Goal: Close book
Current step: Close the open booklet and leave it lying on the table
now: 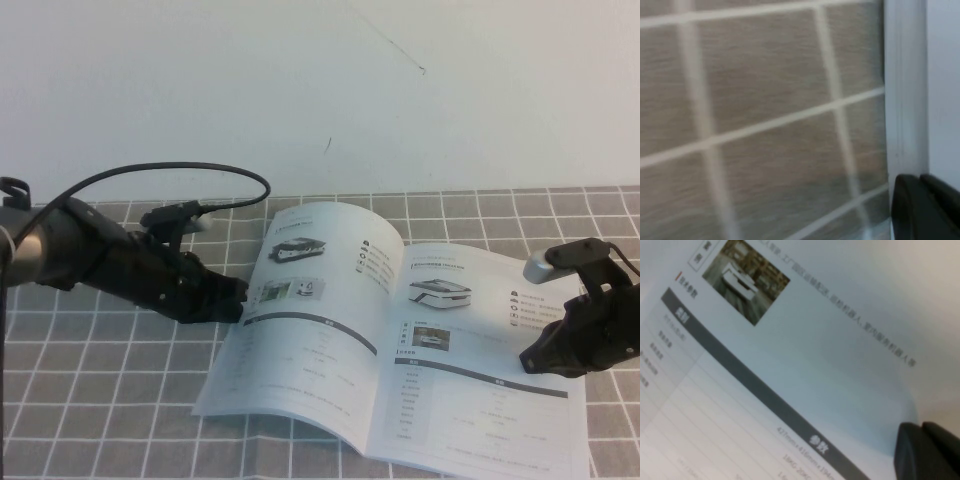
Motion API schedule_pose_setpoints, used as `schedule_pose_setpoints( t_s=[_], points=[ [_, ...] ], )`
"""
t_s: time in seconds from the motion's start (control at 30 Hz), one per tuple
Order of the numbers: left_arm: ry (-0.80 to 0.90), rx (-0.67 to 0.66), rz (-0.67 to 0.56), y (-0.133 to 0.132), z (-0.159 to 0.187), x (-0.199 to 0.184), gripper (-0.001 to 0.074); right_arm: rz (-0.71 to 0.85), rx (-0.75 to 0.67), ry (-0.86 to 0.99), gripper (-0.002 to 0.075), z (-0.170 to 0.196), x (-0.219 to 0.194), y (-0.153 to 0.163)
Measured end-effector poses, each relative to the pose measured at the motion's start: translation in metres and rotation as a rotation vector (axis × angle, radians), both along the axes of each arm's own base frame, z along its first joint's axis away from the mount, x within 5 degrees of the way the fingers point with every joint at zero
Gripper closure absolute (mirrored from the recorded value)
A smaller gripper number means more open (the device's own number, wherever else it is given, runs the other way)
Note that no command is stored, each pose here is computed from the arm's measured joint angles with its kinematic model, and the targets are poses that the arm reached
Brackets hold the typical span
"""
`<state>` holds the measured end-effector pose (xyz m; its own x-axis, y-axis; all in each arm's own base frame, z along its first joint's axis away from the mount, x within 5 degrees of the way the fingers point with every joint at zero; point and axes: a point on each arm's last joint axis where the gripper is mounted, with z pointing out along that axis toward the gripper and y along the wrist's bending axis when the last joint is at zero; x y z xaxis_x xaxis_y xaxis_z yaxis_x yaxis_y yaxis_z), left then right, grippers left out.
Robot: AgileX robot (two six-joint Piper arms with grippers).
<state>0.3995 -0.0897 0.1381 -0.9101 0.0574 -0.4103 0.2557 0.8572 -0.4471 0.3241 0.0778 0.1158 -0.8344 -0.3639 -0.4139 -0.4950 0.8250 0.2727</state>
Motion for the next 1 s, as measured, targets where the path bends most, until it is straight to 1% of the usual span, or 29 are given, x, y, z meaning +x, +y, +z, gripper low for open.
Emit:
schedule_pose_setpoints(
  t_s=[0.13,0.23,0.4,0.47,0.57,0.73,0.83,0.9,1.0],
  points=[
    [-0.001,-0.005,-0.041,-0.017,0.001,-0.004,0.0738,0.001,0.000,-0.001,0.0729,0.000,0.000,0.000],
    [0.006,-0.022,-0.049,-0.024,0.001,-0.006,0.0738,0.001,0.000,-0.001,0.0729,0.000,0.000,0.000],
    [0.031,-0.105,-0.069,-0.040,0.002,-0.010,0.0738,0.004,0.000,0.000,0.0729,0.000,0.000,0.000],
    [0.041,-0.159,-0.091,-0.047,0.002,-0.012,0.0738,0.004,0.000,0.000,0.0729,0.000,0.000,0.000],
    [0.039,-0.276,-0.142,-0.060,0.008,-0.016,0.0738,0.005,0.000,-0.001,0.0729,0.000,0.000,0.000],
    [0.003,-0.535,-0.228,-0.080,0.029,-0.022,0.0738,0.005,0.000,-0.001,0.0729,0.000,0.000,0.000],
    [-0.032,-0.664,-0.293,-0.089,0.043,-0.024,0.0738,0.008,-0.001,-0.002,0.0729,0.000,0.000,0.000],
    [-0.057,-0.723,-0.336,-0.094,0.053,-0.025,0.0738,0.008,-0.001,-0.002,0.0729,0.000,0.000,0.000],
    [-0.090,-0.755,-0.365,-0.099,0.064,-0.022,0.0738,0.008,-0.001,-0.002,0.0729,0.000,0.000,0.000]
  ],
)
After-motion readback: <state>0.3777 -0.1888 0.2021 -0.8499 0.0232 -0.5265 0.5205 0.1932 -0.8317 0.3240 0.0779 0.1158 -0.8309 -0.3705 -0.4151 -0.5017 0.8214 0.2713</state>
